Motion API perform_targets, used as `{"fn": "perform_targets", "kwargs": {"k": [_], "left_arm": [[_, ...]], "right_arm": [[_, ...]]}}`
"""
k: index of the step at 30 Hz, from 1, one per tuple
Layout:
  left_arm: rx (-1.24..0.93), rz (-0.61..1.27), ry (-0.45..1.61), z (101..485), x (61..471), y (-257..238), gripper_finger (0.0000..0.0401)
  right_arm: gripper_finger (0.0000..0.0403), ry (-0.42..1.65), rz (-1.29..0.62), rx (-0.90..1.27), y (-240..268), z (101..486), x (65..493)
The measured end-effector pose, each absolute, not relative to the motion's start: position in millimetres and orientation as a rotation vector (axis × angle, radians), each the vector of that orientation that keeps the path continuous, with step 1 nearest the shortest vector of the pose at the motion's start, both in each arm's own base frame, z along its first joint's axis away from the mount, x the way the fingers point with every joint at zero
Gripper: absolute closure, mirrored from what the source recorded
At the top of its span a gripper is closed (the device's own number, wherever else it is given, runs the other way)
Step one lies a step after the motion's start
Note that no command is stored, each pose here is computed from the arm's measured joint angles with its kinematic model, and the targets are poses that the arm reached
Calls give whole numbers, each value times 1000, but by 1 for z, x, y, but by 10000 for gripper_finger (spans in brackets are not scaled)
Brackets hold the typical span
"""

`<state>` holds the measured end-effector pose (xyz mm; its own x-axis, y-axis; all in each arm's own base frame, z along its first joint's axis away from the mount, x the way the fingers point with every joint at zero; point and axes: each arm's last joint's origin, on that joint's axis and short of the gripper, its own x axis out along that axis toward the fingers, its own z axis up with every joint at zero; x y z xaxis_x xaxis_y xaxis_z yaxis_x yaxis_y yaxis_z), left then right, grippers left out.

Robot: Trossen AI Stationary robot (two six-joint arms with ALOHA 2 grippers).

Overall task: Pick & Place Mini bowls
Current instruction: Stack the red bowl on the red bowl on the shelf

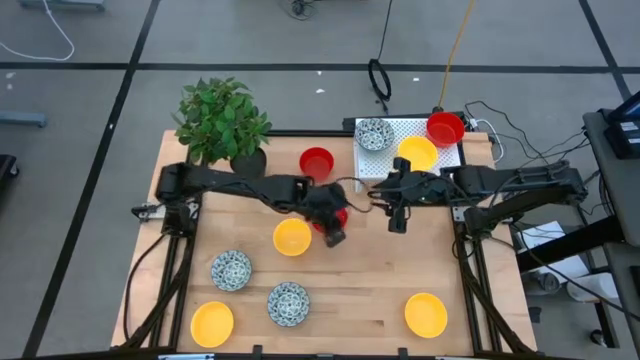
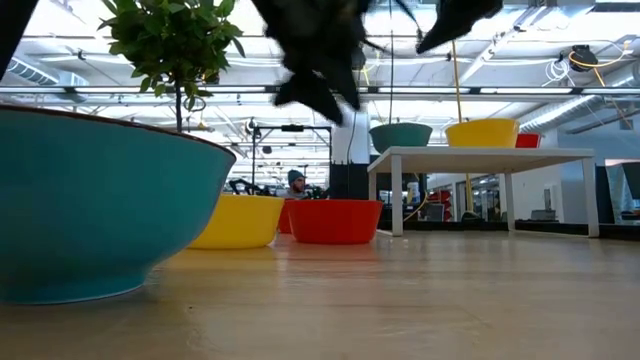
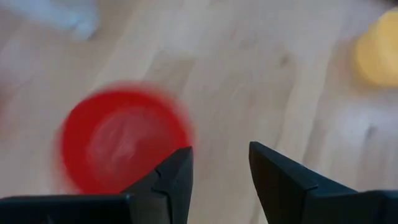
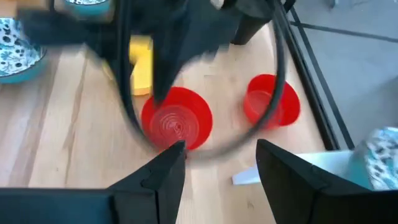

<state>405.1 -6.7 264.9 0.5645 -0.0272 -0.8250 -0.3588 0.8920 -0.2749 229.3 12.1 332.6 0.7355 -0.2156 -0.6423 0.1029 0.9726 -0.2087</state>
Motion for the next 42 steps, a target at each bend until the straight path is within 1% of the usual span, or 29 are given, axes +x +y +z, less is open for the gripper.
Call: {"fn": "perform_targets", "kwargs": {"k": [4, 7, 10, 13, 16, 22, 26, 30, 35, 39, 42], "left_arm": [[-510, 269, 1011, 294, 374, -11, 240], [-550, 282, 1045, 311, 353, -20, 240], [-585, 284, 1074, 326, 333, -29, 240], [-609, 294, 1100, 330, 325, -39, 240], [-607, 288, 1127, 330, 319, -51, 240], [-599, 285, 1169, 321, 318, -64, 240], [-647, 332, 1191, 315, 314, -68, 240], [-654, 333, 1202, 314, 312, -74, 240], [-668, 333, 1208, 314, 311, -80, 240], [-666, 327, 1213, 314, 309, -85, 240], [-664, 325, 1220, 314, 308, -88, 240]], "right_arm": [[220, 638, -108, -125, 10, 309, 241], [220, 576, -12, -49, 7, 281, 250], [220, 550, 41, 8, 4, 250, 259], [220, 584, 54, 22, 1, 223, 269], [220, 644, 74, -23, 1, 204, 282], [220, 732, 166, -61, 4, 179, 302], [220, 774, 194, -98, 5, 165, 307], [221, 795, 230, -174, 7, 154, 310], [239, 828, 233, -277, 7, 141, 313], [260, 829, 228, -291, 7, 141, 313], [269, 787, 215, -270, 8, 155, 310]]}}
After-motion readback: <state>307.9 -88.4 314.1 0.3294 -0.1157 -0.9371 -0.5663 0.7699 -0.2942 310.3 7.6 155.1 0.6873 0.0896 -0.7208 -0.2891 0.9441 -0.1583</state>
